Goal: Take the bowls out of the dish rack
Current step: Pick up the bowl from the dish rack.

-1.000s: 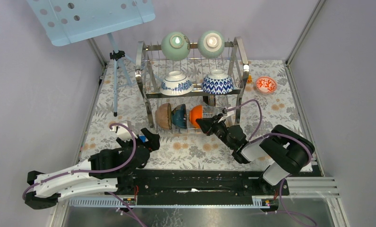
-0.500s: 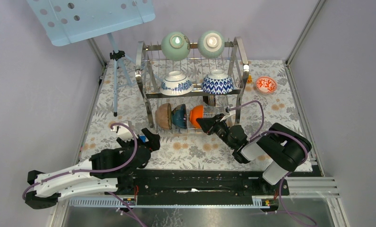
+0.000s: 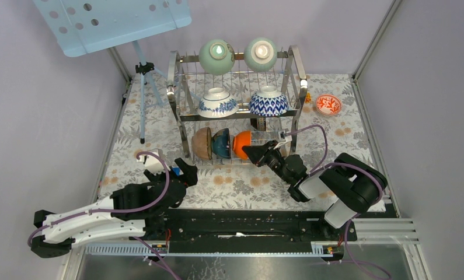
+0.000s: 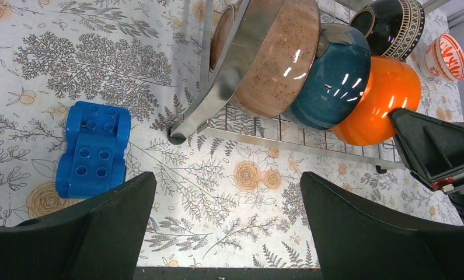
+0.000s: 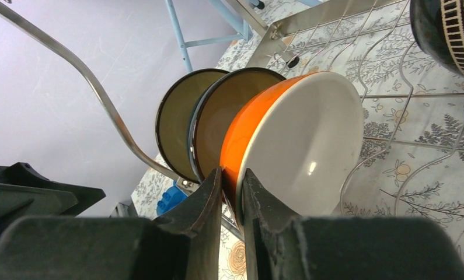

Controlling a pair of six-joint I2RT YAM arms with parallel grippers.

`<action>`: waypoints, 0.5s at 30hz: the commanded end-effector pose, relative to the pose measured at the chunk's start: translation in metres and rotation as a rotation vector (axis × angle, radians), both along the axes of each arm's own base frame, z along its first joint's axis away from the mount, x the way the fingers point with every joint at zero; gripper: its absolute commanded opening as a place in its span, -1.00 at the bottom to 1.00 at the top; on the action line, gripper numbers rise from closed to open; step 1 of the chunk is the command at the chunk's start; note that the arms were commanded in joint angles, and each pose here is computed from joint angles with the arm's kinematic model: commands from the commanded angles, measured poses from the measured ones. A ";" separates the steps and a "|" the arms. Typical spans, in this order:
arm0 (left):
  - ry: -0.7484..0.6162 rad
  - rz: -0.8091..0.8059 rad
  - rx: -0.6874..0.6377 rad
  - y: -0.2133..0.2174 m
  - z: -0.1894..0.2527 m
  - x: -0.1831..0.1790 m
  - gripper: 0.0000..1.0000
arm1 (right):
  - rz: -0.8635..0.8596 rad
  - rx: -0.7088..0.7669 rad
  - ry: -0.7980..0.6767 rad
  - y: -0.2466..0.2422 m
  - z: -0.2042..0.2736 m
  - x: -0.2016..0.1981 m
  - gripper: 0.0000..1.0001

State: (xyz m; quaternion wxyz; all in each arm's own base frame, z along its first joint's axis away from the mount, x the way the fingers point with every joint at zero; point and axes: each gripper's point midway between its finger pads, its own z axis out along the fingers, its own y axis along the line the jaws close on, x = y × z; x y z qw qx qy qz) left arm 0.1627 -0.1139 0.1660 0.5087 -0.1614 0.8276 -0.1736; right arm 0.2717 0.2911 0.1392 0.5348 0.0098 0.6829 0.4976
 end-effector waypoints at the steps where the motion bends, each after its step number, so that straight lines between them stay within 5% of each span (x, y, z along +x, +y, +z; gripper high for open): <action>1: 0.000 -0.003 -0.022 -0.003 0.002 0.000 0.97 | 0.012 0.168 -0.156 -0.006 0.061 -0.006 -1.00; 15: -0.001 -0.005 -0.028 -0.003 0.003 -0.001 0.97 | 0.010 0.196 -0.186 -0.012 0.080 -0.011 -1.00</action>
